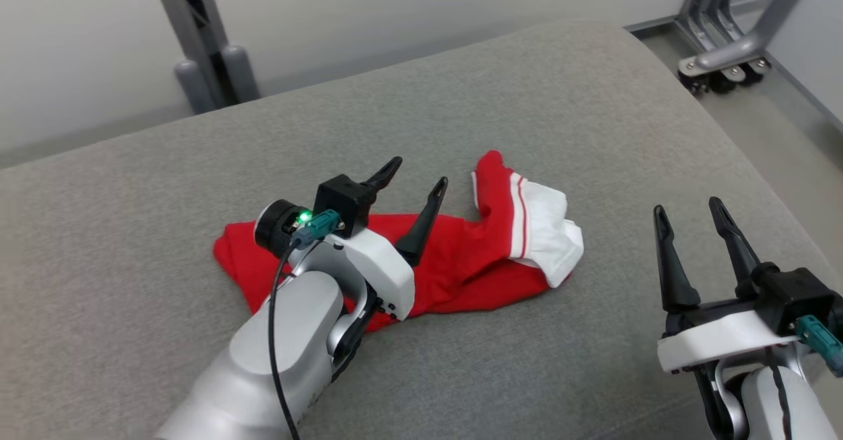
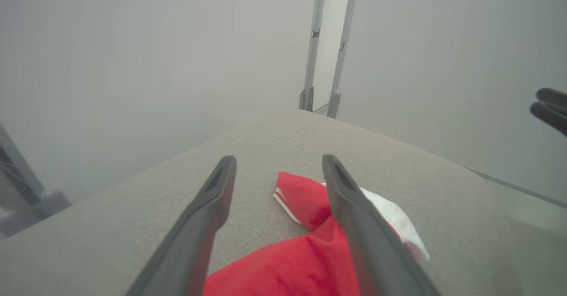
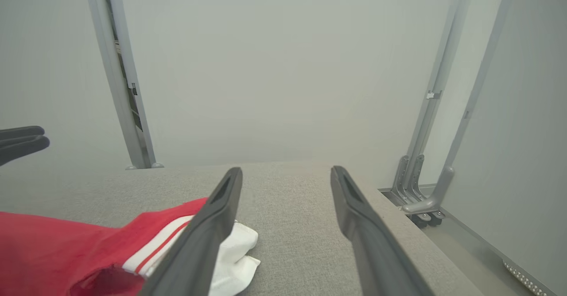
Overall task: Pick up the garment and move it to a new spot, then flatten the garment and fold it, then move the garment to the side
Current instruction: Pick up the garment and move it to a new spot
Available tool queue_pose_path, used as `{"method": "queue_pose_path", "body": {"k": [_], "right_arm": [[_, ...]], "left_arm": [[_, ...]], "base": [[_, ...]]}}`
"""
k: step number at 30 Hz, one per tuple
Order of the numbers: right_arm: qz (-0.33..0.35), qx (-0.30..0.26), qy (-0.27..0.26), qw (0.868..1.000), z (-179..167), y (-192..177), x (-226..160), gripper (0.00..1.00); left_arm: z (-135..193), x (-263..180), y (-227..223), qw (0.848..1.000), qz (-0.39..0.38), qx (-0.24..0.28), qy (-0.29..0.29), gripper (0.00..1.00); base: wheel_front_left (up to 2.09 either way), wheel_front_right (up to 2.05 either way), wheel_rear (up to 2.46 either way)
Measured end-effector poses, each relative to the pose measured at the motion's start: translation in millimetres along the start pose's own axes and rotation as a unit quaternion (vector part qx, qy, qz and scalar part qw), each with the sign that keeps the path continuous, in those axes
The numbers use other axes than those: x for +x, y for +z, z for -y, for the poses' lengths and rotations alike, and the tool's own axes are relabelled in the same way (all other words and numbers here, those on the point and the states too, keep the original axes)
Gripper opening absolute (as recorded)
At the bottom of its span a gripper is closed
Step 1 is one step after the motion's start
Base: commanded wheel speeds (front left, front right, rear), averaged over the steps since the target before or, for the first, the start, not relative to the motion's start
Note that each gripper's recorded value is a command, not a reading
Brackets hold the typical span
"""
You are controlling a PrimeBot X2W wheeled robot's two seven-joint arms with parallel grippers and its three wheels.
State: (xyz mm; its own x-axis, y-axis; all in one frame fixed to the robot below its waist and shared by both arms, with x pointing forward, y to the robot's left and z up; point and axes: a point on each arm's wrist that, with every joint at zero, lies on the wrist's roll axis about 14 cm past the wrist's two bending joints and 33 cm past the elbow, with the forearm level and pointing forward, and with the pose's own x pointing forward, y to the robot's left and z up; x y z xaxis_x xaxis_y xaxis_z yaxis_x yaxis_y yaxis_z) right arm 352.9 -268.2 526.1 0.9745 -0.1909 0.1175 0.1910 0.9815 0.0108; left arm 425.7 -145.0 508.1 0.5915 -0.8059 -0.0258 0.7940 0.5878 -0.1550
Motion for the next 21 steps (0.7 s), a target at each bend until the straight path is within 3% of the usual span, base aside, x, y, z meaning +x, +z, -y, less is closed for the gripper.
{"method": "queue_pose_path", "body": {"k": [5,13,21], "right_arm": [[0.01,0.004,0.037,0.999,-25.8,3.0,7.4,1.0],[0.033,0.016,0.107,0.994,-76.3,15.3,16.6,1.0],[0.05,0.021,0.156,0.986,-110.8,26.5,15.1,1.0]], "left_arm": [[-49.3,-41.3,18.9,0.995,0.029,0.04,0.088,1.0],[-106.7,-129.1,31.2,0.97,0.063,0.06,0.228,1.0],[-131.7,-224.2,32.2,0.925,0.105,0.037,0.364,1.0]], "base": [[0.0,0.0,0.0],[0.0,0.0,0.0],[0.0,0.0,0.0]]}}
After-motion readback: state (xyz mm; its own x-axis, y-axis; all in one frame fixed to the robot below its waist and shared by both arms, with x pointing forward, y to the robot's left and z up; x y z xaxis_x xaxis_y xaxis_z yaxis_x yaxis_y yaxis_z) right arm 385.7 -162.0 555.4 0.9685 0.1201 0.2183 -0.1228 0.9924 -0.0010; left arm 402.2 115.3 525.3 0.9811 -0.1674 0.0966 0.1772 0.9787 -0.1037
